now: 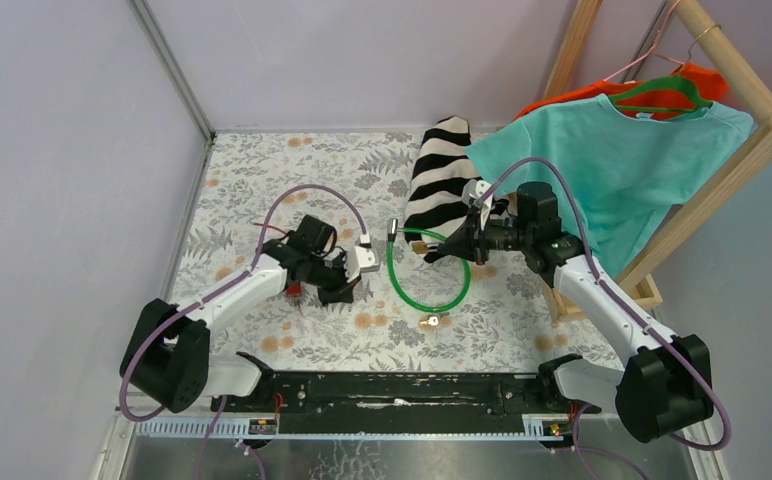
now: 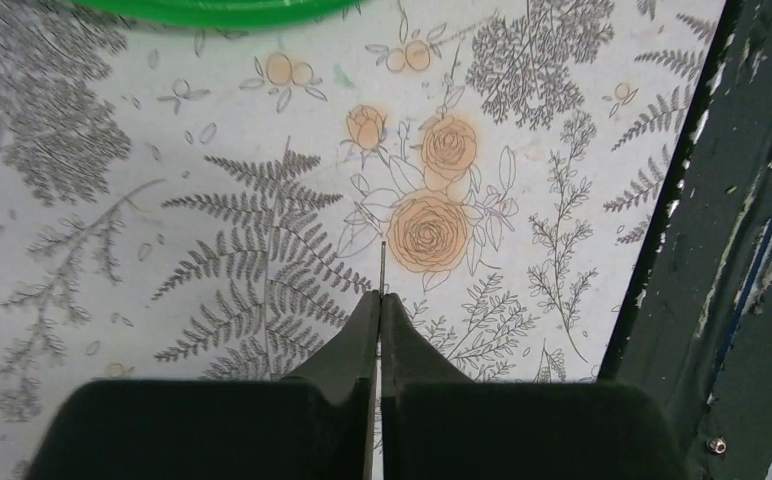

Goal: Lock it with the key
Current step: Place the key at the center of the board, then place the lock at the center of the board.

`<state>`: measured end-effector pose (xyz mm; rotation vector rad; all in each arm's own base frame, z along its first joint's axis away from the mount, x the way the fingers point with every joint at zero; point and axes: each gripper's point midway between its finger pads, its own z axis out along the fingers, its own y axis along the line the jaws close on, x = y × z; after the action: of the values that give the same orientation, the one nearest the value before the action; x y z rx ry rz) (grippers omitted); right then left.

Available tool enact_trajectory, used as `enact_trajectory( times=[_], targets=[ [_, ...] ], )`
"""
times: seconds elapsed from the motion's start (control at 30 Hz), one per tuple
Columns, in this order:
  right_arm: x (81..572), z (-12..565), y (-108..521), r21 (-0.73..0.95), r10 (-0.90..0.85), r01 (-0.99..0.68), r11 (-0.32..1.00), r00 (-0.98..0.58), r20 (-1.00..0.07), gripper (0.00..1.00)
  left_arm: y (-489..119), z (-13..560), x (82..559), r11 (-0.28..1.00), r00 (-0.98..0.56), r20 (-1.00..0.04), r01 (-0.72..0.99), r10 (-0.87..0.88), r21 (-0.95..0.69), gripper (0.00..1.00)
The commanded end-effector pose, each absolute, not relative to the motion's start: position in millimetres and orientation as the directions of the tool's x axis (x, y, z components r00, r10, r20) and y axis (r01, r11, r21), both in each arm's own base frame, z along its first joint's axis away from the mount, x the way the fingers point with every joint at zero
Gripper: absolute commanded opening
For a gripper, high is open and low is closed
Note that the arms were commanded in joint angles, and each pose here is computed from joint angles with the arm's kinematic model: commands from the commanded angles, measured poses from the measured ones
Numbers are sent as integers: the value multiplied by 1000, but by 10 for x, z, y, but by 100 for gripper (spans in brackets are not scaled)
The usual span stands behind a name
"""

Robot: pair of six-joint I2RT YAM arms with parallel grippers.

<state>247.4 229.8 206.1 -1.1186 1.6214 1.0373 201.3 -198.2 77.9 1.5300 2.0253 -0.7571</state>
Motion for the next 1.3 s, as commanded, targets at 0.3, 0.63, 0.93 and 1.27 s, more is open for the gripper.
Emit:
enact_trajectory(
  times=[0.3, 0.63, 0.93, 1.27],
  targets=[
    [2632, 2037, 2331, 147, -218, -955, 258, -205, -954, 0, -2160, 626, 2149, 250, -228, -694, 966, 683, -71, 20],
    [2701, 1939, 2399, 207, -200, -935, 290, -270, -942, 0, -2078, 898, 2290, 299, -164, -728, 952, 665, 59, 66],
    [2651, 1657, 2949, 242, -301, -932, 271, -321, -898, 0, -1509, 1377, 2905, 611, -223, -777, 752, 589, 248, 81],
    [2751, 1442, 3691, 377, -376, -905, 198, -425, -823, 1, -861, 1594, 3081, 810, -354, -796, 523, 490, 266, 100]
  ],
)
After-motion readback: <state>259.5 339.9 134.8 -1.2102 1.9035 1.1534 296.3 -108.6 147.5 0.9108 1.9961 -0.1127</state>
